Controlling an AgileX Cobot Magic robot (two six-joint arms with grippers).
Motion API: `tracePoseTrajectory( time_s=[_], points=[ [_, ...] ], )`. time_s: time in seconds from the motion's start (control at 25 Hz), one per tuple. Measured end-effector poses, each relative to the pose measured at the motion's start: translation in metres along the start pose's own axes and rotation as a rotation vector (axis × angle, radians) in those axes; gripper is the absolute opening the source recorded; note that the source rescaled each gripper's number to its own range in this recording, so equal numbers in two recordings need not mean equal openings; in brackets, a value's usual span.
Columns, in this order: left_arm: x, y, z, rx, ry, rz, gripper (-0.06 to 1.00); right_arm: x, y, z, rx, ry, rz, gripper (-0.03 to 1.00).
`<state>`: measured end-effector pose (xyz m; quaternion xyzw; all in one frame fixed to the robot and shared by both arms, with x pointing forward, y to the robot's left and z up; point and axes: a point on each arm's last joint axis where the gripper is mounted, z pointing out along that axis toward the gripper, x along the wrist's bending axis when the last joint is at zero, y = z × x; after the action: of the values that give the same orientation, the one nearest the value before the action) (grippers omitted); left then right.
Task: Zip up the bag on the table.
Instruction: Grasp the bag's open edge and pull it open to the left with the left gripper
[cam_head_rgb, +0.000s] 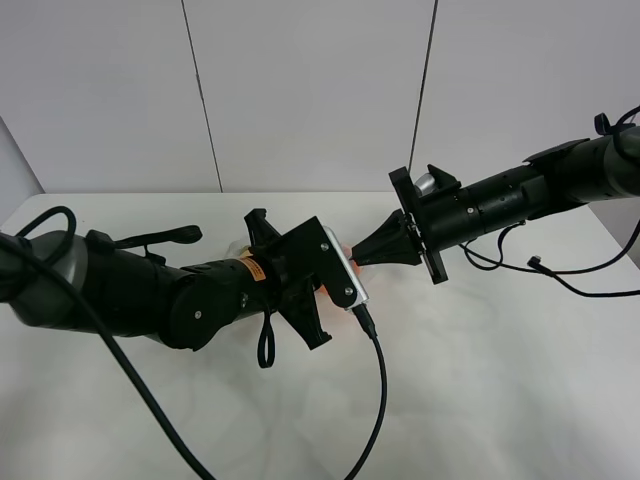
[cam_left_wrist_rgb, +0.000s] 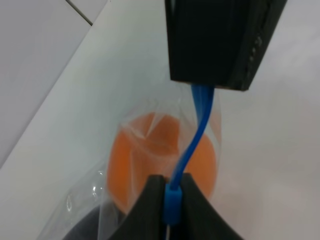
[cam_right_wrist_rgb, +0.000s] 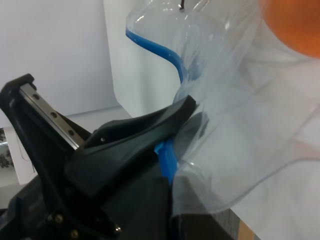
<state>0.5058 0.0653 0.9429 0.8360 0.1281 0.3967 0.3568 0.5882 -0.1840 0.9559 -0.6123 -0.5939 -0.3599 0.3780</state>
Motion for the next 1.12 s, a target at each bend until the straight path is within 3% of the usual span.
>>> tracePoseTrajectory(
  time_s=[0.48,0.64,1.12],
  points=[
    [0.0,0.0,0.0,0.003,0.002,0.042,0.0,0.0,0.0,0.0,0.0,0.0,0.0,0.0],
    [0.003,-0.004,0.0,0.03,0.022,0.023,0.0,0.0,0.0,0.0,-0.003,0.001,0.002,0.0],
    [0.015,-0.016,0.0,0.089,0.063,0.087,0.0,0.001,0.001,0.001,-0.011,0.004,0.011,0.0]
  ],
)
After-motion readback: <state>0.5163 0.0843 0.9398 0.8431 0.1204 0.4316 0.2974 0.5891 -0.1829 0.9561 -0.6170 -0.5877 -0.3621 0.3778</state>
